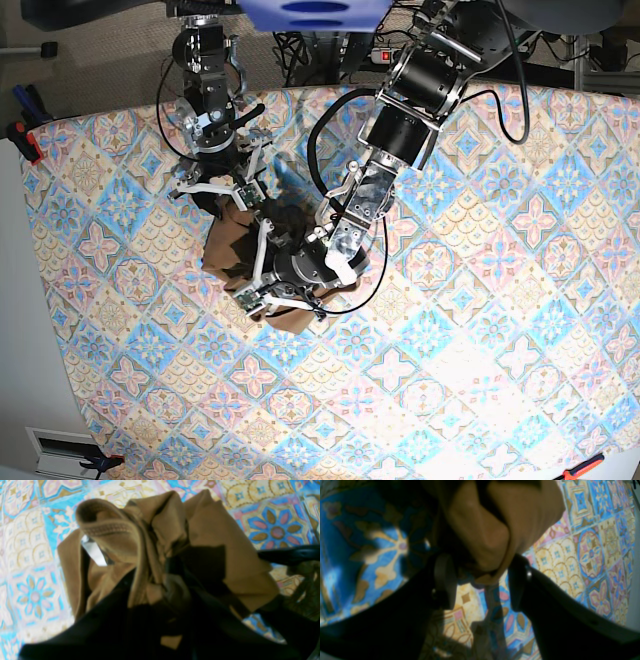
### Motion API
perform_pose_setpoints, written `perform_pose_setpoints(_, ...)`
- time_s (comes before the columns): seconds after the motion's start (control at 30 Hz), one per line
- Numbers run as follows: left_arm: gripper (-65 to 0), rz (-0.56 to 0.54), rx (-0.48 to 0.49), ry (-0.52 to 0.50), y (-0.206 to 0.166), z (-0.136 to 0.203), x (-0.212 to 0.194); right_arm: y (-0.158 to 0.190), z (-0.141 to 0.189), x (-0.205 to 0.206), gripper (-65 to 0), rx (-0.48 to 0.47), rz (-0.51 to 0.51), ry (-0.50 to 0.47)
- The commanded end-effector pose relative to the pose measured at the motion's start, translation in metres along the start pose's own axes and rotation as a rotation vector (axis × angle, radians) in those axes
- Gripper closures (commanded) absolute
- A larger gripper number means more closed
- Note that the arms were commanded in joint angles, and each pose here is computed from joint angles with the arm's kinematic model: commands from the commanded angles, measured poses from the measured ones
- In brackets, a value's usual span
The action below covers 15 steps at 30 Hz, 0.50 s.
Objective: Layout the t-shirt on the table in an organized manner, then fold the t-shirt properly
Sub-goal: 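Carry the lifted end with the left gripper over onto the right gripper's fold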
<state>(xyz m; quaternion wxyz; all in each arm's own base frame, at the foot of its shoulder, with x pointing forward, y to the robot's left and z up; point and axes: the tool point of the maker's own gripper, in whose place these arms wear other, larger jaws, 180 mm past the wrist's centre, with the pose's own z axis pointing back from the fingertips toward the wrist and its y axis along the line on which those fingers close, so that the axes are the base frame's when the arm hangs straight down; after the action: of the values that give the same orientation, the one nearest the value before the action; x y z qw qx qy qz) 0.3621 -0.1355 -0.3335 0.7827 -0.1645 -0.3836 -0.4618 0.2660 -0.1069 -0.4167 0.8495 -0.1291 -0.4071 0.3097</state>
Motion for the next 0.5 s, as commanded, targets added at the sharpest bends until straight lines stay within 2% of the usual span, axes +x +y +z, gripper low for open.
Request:
perform_pose_setpoints(0.0,0.0,-0.024,-0.004,-0.101,-0.001,0.004,0.033,-0.001,0.000,0.003,-31.2,-0.003,0.003,-0.007)
perform_pose_setpoints(0.13,0.0,-0.082,-0.040,-0.124,-0.022,0.000,0.042,-0.001,0.000,0.003,-31.2,-0.002,0.003,-0.006)
perform_pose_setpoints(0.37,0.0,-0.140,-0.084,-0.100,-0.043,-0.008,0.039,0.000,0.000,0.002,-31.2,0.000,0.003,-0.004)
perform_pose_setpoints(0.47,0.0,-0.179,-0.121,-0.137,-0.059,-0.013,0.046,0.000,-0.001,0.001,-31.2,0.002,0.003,-0.002)
